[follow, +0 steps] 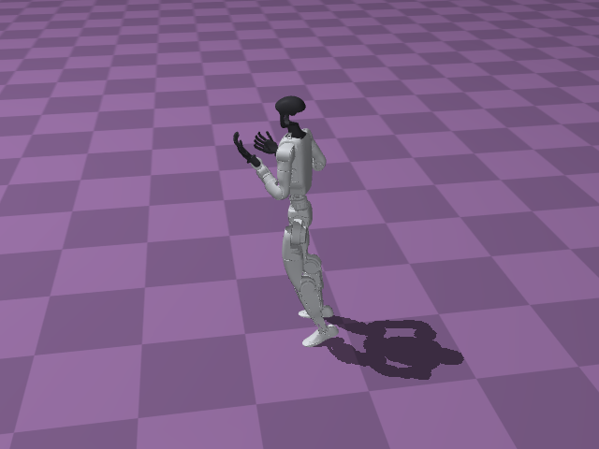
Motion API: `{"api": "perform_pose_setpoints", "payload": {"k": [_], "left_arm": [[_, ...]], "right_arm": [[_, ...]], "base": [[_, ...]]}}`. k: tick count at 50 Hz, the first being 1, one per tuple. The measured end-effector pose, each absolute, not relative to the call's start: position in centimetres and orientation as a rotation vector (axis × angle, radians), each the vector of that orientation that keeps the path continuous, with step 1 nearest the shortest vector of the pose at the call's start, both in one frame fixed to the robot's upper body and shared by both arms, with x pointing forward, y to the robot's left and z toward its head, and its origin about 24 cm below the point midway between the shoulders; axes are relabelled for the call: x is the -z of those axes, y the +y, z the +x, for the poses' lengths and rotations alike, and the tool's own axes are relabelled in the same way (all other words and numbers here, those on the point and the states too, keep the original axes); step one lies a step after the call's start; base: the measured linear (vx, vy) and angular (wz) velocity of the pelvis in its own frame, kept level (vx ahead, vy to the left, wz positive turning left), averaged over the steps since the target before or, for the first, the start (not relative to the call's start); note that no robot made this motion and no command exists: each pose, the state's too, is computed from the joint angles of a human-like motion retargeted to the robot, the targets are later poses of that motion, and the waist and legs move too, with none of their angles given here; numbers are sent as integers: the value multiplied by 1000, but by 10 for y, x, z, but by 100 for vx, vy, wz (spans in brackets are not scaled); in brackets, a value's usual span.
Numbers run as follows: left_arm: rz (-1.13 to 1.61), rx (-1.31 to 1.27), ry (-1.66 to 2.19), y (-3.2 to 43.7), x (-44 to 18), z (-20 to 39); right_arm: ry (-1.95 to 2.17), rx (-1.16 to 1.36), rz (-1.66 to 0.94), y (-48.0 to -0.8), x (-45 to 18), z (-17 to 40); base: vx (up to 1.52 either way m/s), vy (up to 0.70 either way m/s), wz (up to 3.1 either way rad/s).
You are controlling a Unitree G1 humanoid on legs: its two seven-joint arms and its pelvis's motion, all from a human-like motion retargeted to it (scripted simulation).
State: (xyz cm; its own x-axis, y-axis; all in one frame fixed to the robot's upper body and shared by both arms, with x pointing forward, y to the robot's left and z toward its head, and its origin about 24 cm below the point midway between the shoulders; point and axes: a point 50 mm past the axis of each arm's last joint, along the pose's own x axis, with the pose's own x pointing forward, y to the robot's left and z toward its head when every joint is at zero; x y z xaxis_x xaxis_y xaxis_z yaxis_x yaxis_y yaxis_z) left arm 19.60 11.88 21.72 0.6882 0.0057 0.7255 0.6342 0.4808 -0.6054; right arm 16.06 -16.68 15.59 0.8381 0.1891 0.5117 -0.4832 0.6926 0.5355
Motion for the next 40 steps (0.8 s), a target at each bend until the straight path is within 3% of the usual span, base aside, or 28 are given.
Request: {"api": "perform_pose_setpoints", "payload": {"k": [3,6,11,13,16,18,25,31,34,37,39,40], "left_arm": [[-1009,478,-769,118,-223,185],[-971,450,-774,120,-223,186],[-1013,460,-750,110,-228,208],[-1269,503,-684,107,-232,214],[-1021,434,-750,119,-227,211],[-1002,405,-762,130,-223,202],[-832,304,-692,171,-198,186],[-826,223,-527,163,-174,210],[-828,267,-450,143,-163,216],[-811,326,-426,141,-165,215],[-701,390,-480,139,-174,211],[-637,427,-521,136,-181,211]], "right_arm": [[-445,-366,715,-174,-155,160],[-394,-244,416,-178,-143,177],[-332,-256,569,-176,-128,202],[-321,-186,650,-185,-123,193],[-339,-176,728,-198,-124,164],[-369,-162,695,-202,-131,155],[-813,-13,-179,-216,-218,147],[-1244,-22,-511,-189,-306,179],[-1010,52,-764,-180,-308,268],[-518,165,-1350,-196,-274,381],[-50,138,-1847,-236,-256,411],[148,195,-1938,-267,-261,409]], "base": [[7,-1,-36],[-2,0,-70],[-6,2,-66],[4,5,-28],[12,3,42],[13,0,97],[5,3,109],[-10,7,33],[5,4,57],[6,0,116],[-3,2,157],[-9,5,181]]}}
